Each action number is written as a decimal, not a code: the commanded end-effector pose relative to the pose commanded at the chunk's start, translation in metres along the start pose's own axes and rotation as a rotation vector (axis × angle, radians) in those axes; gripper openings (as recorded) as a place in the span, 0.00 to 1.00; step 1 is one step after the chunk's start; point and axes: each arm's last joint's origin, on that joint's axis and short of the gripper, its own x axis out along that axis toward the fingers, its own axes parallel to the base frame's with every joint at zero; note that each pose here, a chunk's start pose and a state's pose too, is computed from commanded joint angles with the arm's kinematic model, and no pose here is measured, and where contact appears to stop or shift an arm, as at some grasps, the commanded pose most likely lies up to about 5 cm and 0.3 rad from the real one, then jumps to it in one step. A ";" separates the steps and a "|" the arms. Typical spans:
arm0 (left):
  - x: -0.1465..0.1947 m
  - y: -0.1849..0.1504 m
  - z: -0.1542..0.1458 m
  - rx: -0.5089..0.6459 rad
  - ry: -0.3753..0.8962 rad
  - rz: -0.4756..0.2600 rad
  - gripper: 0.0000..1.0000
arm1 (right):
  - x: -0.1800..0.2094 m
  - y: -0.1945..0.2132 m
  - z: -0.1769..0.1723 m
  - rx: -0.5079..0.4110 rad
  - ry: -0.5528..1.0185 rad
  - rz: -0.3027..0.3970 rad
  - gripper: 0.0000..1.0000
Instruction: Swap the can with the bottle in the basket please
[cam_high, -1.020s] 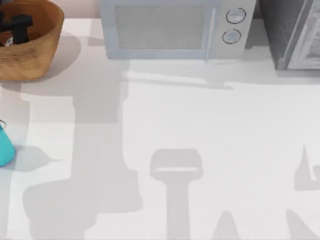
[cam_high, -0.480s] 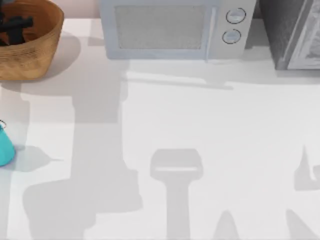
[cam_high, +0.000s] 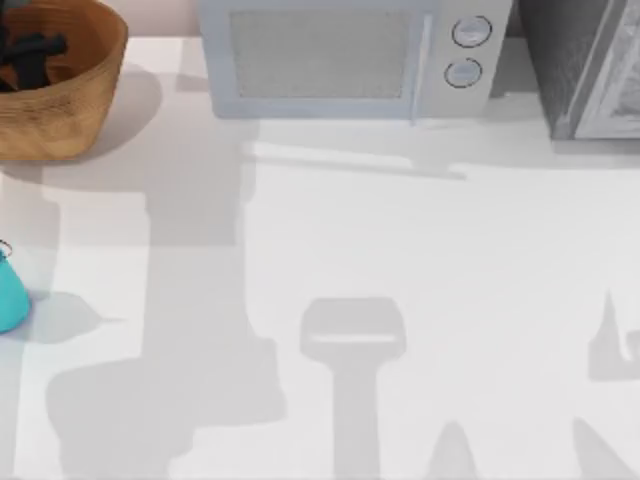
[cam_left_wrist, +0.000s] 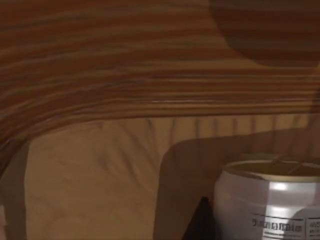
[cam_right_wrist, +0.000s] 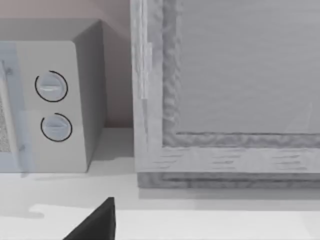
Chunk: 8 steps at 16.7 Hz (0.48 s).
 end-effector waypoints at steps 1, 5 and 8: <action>-0.001 0.000 0.000 -0.005 0.003 0.001 0.00 | 0.000 0.000 0.000 0.000 0.000 0.000 1.00; -0.028 -0.010 0.005 -0.012 -0.019 0.012 0.00 | 0.000 0.000 0.000 0.000 0.000 0.000 1.00; -0.071 -0.030 0.008 0.011 -0.088 0.021 0.00 | 0.000 0.000 0.000 0.000 0.000 0.000 1.00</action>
